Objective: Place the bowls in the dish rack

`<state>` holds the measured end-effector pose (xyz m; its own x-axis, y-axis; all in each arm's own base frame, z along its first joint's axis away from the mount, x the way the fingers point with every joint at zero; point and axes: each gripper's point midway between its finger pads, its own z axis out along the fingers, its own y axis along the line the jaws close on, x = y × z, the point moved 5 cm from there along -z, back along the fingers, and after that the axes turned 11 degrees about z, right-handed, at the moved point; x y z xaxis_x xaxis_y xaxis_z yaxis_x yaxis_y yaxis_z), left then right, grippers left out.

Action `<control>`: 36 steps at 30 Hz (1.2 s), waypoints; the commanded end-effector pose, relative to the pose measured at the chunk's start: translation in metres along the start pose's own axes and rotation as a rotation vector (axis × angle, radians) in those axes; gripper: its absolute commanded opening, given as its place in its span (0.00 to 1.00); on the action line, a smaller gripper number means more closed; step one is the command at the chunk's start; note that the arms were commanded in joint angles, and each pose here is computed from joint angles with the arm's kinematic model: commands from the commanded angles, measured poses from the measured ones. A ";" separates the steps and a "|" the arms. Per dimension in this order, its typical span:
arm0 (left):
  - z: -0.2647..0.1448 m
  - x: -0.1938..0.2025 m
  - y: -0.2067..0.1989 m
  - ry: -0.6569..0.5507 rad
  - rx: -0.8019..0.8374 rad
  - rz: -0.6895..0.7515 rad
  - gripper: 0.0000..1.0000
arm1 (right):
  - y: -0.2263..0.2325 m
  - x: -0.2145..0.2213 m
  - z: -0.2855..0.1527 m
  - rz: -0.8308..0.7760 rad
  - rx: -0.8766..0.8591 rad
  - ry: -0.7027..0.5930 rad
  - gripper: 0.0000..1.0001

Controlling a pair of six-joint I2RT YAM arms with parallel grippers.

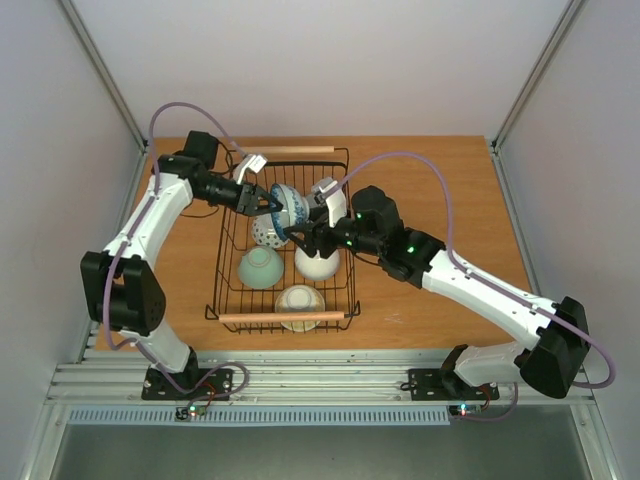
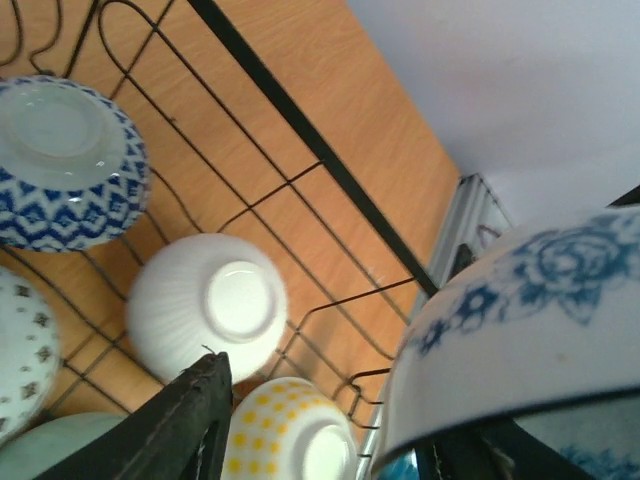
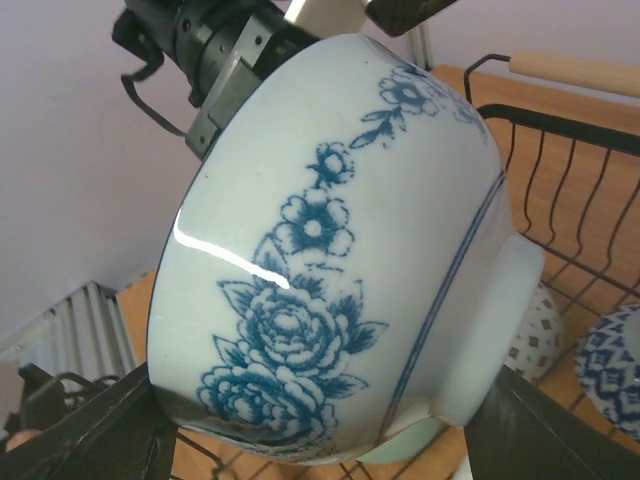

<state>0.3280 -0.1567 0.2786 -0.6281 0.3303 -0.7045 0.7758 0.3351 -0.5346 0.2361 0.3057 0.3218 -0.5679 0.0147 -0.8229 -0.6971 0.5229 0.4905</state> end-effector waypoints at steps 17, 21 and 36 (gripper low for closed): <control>-0.067 -0.018 0.023 -0.155 -0.631 0.103 0.71 | -0.002 0.019 0.007 -0.528 -0.027 0.355 0.01; -0.070 -0.018 0.025 -0.163 -0.635 0.093 0.71 | 0.002 0.031 0.002 -0.584 -0.130 0.443 0.01; -0.069 -0.015 0.031 -0.153 -0.628 0.074 0.72 | 0.001 0.037 0.043 -0.616 -0.336 0.585 0.01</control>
<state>0.3508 -0.0933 0.3012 -0.5487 0.2686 -0.7917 0.6097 0.7765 -0.1591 0.2263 0.3336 0.2802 -0.1665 -0.6680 -0.7253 -0.9857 0.0928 0.1408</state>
